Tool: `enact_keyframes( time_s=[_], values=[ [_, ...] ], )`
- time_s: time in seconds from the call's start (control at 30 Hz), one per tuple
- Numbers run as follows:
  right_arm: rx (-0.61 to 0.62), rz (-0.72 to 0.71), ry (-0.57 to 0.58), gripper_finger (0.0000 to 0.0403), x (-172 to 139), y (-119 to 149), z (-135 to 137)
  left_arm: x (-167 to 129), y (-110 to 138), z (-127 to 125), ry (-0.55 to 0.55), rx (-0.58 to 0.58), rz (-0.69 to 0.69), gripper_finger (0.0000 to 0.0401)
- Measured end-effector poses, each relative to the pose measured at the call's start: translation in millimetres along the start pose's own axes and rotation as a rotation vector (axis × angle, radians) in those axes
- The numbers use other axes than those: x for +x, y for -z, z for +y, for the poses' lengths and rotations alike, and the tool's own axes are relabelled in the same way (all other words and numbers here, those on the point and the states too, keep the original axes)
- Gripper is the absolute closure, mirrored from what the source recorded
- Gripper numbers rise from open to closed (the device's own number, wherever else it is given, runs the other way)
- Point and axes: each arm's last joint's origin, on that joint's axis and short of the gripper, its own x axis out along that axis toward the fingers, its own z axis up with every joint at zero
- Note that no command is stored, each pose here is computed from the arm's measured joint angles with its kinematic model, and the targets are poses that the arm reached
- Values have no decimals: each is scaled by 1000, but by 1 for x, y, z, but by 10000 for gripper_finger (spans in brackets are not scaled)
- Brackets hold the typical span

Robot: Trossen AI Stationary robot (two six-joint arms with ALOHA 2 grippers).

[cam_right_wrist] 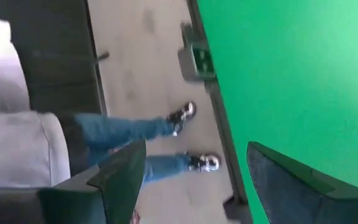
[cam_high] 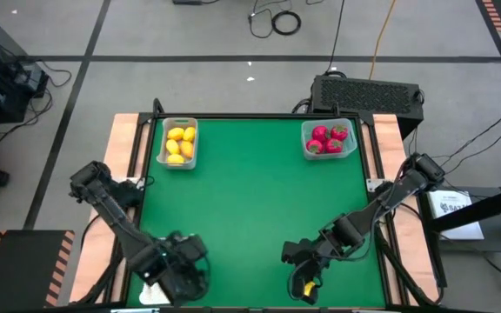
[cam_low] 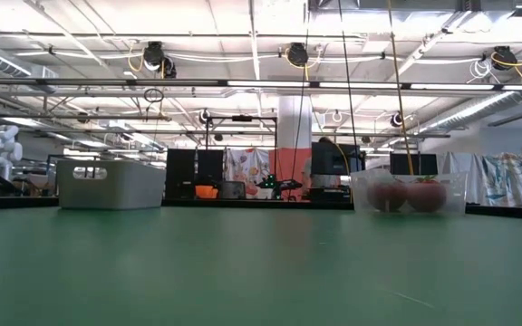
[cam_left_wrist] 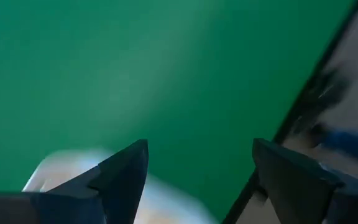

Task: Sort produce into baskets
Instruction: Put the garlic into the white bin

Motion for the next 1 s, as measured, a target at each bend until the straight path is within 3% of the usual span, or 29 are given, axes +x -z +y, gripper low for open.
enact_keyframes(
  time_s=[0.13, 0.37, 0.57, 0.73, 1.0],
  values=[
    [-8, 61, 19, 133, 2, 15, 3, 14, -27, -16, 118, 74, -164, 106],
    [-3, 71, 88, 133, -18, 34, 4, 74, -81, -39, 177, 284, -347, 106],
    [36, 10, 195, 133, -49, 54, 1, 137, -129, -48, 218, 367, -531, 106],
    [94, -41, 311, 133, -72, 73, -5, 167, -158, -56, 287, 402, -719, 106],
    [91, -35, 439, 133, -84, 91, -14, 194, -200, -80, 292, 574, -791, 106]
  ],
)
